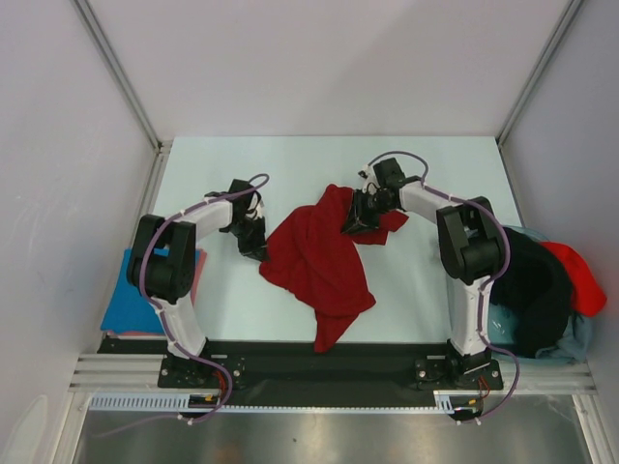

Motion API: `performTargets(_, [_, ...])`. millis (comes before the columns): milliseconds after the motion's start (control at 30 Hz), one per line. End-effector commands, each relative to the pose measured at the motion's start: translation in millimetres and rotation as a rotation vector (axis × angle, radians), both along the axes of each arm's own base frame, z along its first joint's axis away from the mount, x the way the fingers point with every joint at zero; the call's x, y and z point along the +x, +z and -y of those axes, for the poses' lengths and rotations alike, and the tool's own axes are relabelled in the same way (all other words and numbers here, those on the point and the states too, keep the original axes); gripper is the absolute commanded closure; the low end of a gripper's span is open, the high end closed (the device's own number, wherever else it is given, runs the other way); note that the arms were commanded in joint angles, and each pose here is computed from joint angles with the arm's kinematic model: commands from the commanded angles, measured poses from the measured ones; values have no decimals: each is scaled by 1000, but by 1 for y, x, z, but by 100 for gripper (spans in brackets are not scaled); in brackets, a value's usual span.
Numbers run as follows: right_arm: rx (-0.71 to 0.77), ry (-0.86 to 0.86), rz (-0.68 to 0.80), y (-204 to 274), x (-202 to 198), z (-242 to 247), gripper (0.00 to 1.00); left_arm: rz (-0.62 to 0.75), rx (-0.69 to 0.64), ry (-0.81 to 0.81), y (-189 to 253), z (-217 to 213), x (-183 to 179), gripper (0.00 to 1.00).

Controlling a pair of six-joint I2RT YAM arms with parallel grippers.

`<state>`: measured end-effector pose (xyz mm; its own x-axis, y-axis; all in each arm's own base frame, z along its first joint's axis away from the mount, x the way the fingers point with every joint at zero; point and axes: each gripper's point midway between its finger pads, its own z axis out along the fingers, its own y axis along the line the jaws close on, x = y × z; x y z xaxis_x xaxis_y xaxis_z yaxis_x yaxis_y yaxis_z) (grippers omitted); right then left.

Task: Fold and stack the t-shirts
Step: Flatten the tshirt out

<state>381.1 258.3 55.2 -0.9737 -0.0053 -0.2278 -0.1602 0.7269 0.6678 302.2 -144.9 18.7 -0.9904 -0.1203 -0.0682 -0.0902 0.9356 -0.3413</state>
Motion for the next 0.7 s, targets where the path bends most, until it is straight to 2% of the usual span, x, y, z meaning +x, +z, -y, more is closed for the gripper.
performTargets(0, [-3, -41, -47, -8, 3, -2, 81, 89, -43, -10, 26, 8, 15, 100])
performTargets(33, [-30, -50, -32, -7, 7, 0, 93, 111, -47, -3, 34, 8, 17, 100])
performTargets(67, [-50, -67, -28, -4, 10, 7, 99, 131, -52, 12, 42, 9, 19, 100])
performTargets(100, [-73, -83, -28, 7, 8, 14, 100, 189, -65, 21, 63, 9, 23, 100])
performTargets(200, [-131, -172, 39, 36, 22, 40, 100, 285, -93, 66, 105, 11, 31, 100])
performTargets(333, [-262, -331, 207, 111, 37, 89, 100, 502, -155, 132, 192, 11, 44, 99])
performTargets(433, [-283, -414, 375, 192, 42, 114, 100, 701, -180, 183, 267, 2, 46, 100])
performTargets(533, [-299, -491, 537, 265, 29, 137, 100, 888, -189, 229, 334, -12, 37, 100])
performTargets(667, [-278, -618, 768, 358, -20, 169, 100, 1108, -233, 264, 413, -26, 12, 100])
